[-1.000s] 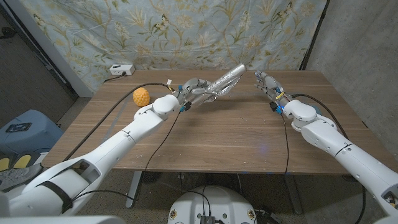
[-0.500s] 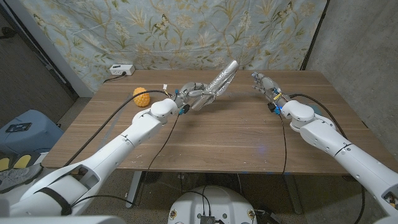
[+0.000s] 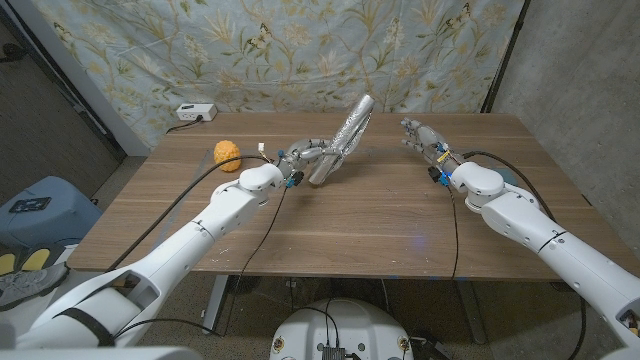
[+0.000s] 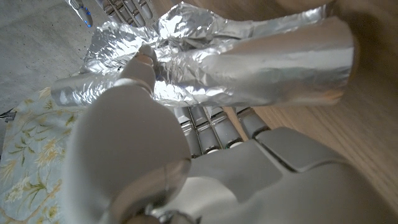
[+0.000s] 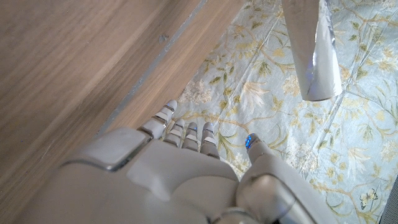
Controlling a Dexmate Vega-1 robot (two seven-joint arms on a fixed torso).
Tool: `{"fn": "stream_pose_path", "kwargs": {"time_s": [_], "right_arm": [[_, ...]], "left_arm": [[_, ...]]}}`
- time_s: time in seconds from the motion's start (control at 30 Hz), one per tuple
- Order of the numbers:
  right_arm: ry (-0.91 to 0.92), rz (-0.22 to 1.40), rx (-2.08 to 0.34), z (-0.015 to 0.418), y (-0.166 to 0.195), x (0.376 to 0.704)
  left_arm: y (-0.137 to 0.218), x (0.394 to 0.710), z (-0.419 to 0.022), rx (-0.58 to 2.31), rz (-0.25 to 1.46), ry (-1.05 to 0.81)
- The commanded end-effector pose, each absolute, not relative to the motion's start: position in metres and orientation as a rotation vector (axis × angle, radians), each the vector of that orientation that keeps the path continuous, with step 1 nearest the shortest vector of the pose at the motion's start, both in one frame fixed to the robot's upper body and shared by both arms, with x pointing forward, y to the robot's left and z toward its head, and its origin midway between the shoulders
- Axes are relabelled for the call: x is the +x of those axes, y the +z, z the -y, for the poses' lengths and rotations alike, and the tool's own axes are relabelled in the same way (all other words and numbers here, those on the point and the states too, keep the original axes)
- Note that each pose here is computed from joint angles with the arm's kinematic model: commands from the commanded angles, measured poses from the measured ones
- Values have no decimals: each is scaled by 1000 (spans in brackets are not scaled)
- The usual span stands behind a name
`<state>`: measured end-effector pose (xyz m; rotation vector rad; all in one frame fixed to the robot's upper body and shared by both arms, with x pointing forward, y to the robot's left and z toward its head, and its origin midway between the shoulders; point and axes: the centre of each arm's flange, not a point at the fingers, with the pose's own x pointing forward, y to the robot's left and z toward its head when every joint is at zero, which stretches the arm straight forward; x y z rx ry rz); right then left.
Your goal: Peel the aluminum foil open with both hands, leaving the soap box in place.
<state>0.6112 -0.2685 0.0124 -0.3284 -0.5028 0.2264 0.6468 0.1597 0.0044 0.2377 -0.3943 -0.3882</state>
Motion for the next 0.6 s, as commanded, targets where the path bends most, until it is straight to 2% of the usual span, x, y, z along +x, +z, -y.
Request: {"fn": "stream_pose_path", "kwargs": {"time_s": [0.03,0.6], "right_arm": [[248,488,-347,260,11,609],[268,485,-361,251,9,607]], "left_arm": [[1,644,-163,157,341,-405],[-7,639,-163,35,264,-437]]}}
